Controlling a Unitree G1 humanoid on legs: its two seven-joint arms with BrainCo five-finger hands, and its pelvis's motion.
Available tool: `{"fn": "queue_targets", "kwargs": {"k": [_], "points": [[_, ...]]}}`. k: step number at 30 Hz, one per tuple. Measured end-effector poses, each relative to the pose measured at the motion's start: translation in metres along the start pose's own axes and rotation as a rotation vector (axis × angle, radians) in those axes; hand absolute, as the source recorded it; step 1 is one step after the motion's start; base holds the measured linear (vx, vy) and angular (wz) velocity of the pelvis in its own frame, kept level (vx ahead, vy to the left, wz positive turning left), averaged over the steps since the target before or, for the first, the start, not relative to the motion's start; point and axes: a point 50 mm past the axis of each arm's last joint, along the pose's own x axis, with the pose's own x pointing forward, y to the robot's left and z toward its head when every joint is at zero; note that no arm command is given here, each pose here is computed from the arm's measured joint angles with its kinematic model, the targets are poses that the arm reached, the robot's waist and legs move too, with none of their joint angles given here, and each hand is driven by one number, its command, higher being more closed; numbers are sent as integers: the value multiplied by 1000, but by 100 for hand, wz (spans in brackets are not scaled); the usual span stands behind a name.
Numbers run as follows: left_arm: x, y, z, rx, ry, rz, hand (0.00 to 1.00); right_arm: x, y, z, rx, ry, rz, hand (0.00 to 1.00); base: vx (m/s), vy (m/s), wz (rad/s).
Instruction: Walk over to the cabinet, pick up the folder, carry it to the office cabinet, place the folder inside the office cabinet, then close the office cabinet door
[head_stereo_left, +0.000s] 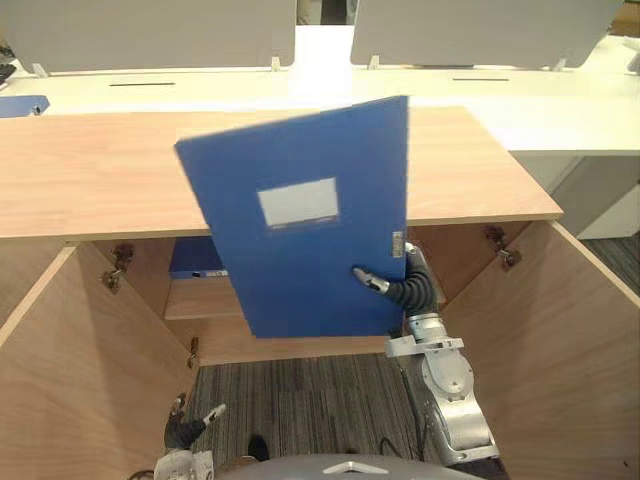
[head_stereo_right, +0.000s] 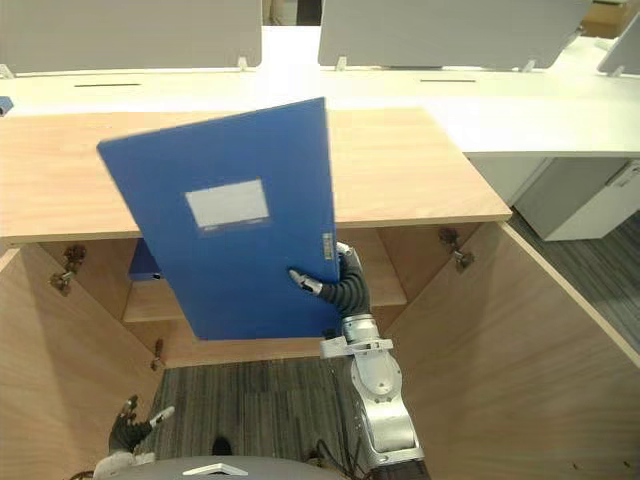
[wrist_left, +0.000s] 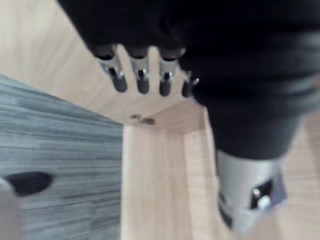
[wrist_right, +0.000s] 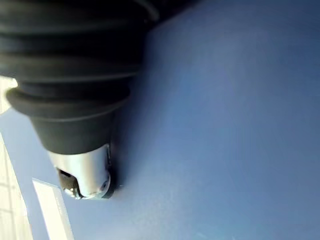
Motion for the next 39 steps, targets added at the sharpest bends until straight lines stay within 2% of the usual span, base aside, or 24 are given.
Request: {"fn": "queue_targets", "kwargs": {"k": [4, 7, 15, 24, 36, 39], "points": [[8, 1, 3, 26, 13, -1, 0, 2, 2, -10, -83, 34, -6, 100, -32, 22, -11], [19, -6, 23, 19, -32, -14, 0, 18, 6, -4, -167, -22, 19, 100, -98, -1, -6], [30, -21, 65, -99, -137, -5, 0, 33, 35, 17, -326, -164, 115, 100, -122, 1, -6], [31, -39, 127, -224, -330, -33, 0, 56, 45, 62, -374, -420, 65, 100, -50, -37, -15], [33, -29, 176, -359, -462, 26, 0, 79, 26, 77, -405, -467, -43, 100, -76, -53, 5], [33, -25, 178, -378, -470, 41, 0, 81, 16, 77, -303, -436, -72, 100, -32, -41, 5]]}}
